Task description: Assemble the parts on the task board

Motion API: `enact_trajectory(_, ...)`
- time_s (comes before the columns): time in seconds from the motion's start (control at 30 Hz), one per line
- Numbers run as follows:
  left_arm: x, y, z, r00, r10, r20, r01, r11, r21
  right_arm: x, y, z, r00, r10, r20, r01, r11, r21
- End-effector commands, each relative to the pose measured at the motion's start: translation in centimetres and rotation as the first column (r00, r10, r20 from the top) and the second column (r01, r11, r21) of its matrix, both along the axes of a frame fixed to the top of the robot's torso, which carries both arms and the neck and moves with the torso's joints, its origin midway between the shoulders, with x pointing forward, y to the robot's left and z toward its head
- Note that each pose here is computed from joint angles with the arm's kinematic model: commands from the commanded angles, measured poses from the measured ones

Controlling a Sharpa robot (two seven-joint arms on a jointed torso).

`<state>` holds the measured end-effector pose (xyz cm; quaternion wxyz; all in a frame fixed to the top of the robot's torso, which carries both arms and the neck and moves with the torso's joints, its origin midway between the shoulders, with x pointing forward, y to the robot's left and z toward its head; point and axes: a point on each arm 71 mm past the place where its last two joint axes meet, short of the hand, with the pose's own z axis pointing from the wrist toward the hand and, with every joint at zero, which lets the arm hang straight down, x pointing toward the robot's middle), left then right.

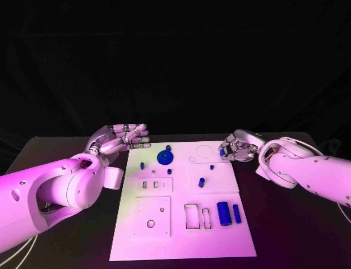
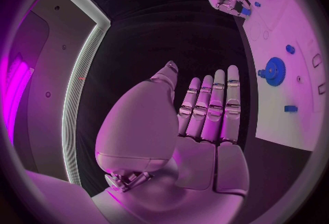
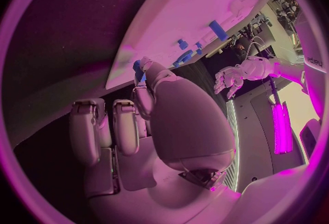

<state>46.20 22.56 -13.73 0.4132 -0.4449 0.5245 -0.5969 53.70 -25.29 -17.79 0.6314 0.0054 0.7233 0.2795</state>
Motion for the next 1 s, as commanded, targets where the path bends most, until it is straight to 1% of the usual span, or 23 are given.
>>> enact_trajectory(0.03, 0.04, -0.1, 0.07, 1.0, -0.017, 0.004, 0.017, 1.0, -0.008, -0.5, 0.9, 1.0, 0.999, -0.009, 0.043, 0.007, 0.999, 0.046)
enact_trajectory(0.17, 0.19, -0.1, -0.02, 1.0, -0.016, 0.002, 0.016, 1.0, -0.007, -1.7, 3.2, 2.0, 0.998, 0.031, 0.061, -0.036, 0.996, 0.076)
enact_trajectory(0.23, 0.3, -0.1, -0.09, 1.0, -0.015, 0.001, 0.015, 1.0, -0.007, -2.4, 5.1, 2.3, 0.996, 0.064, 0.059, -0.068, 0.994, 0.08)
enact_trajectory(0.3, 0.39, -0.1, -0.14, 1.0, -0.014, 0.001, 0.014, 1.0, -0.006, -2.9, 6.5, 2.3, 0.994, 0.09, 0.058, -0.094, 0.993, 0.073)
enact_trajectory(0.43, 0.6, -0.2, -0.3, 1.0, -0.014, -0.002, 0.014, 1.0, -0.005, -4.3, 10.0, 2.0, 0.986, 0.156, 0.053, -0.158, 0.986, 0.048)
enact_trajectory(0.57, 0.75, -0.4, -0.59, 1.0, -0.018, -0.014, 0.018, 1.0, -0.002, -5.3, 12.9, 1.5, 0.975, 0.22, 0.041, -0.222, 0.974, 0.036)
enact_trajectory(0.67, 0.8, -0.5, -0.73, 1.0, -0.021, -0.018, 0.021, 1.0, -0.001, -5.9, 14.7, 0.7, 0.968, 0.249, 0.028, -0.249, 0.968, 0.017)
enact_trajectory(0.83, 0.98, -0.7, -0.83, 1.0, -0.014, -0.015, 0.014, 1.0, 0.001, -6.6, 17.0, -0.8, 0.963, 0.27, 0.0, -0.269, 0.963, -0.019)
enact_trajectory(1.0, 1.08, -0.9, -0.87, 1.0, -0.012, -0.013, 0.012, 1.0, 0.001, -7.2, 18.7, -1.7, 0.962, 0.272, -0.001, -0.272, 0.961, -0.05)
